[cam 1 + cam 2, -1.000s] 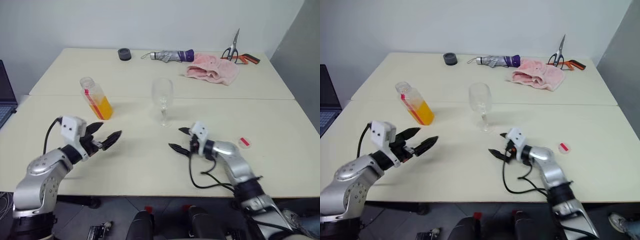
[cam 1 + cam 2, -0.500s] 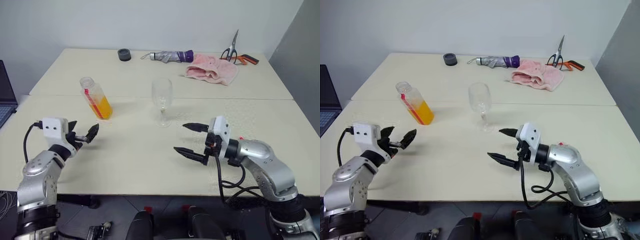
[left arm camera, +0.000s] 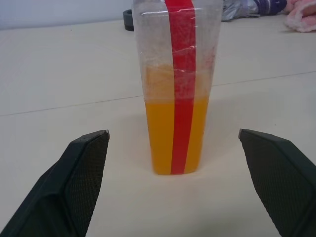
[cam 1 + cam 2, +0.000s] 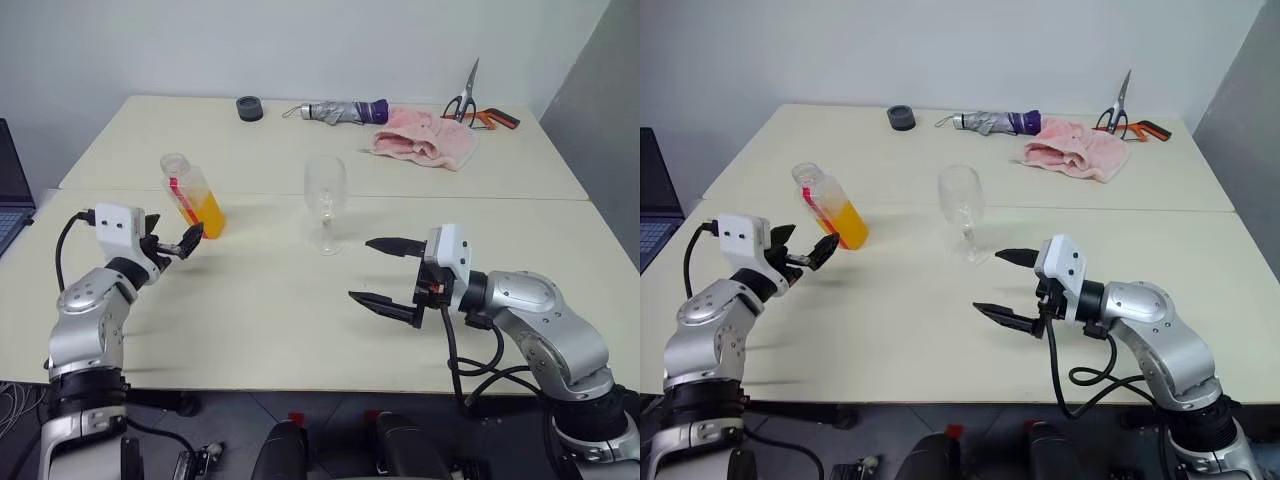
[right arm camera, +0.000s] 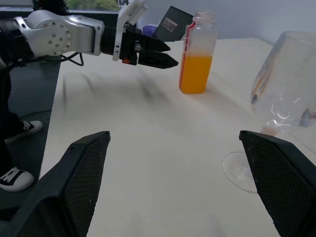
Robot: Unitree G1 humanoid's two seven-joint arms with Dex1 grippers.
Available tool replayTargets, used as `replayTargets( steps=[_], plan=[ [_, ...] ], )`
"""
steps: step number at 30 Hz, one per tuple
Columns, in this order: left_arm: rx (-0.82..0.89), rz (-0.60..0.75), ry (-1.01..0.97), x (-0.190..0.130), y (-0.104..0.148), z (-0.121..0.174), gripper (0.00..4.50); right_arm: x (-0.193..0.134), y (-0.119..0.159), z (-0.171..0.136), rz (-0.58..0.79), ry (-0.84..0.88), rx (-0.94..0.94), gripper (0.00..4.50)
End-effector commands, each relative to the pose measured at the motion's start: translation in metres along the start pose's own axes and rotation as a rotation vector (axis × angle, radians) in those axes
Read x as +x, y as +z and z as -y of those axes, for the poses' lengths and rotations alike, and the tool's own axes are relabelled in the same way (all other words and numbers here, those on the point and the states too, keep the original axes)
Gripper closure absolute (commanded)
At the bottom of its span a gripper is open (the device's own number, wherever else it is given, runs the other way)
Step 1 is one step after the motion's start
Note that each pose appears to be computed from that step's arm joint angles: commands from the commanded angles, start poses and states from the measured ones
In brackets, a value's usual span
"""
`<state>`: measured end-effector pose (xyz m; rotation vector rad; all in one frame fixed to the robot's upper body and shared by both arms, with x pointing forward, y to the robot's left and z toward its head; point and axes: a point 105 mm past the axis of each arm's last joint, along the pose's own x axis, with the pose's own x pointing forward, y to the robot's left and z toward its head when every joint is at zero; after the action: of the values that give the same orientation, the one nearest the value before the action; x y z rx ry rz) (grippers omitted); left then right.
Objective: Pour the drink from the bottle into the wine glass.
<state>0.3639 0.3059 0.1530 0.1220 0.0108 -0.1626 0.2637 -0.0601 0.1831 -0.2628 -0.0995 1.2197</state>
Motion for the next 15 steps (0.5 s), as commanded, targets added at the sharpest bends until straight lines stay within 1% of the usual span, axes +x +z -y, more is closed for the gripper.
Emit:
replayTargets(
  steps=[1,9,15],
  plan=[
    [0.056,0.042,-0.021,0.008,0.017,-0.002,0.00,0.001,0.012,-0.004,0.025,0.019,-0.065,0.03],
    [0.080,0.059,-0.020,0.024,0.025,-0.006,0.00,0.003,0.010,-0.004,0.024,0.022,-0.078,0.03],
    [0.061,0.088,-0.021,0.040,0.037,-0.009,0.00,0.006,0.014,-0.002,0.039,0.020,-0.092,0.03]
  ],
)
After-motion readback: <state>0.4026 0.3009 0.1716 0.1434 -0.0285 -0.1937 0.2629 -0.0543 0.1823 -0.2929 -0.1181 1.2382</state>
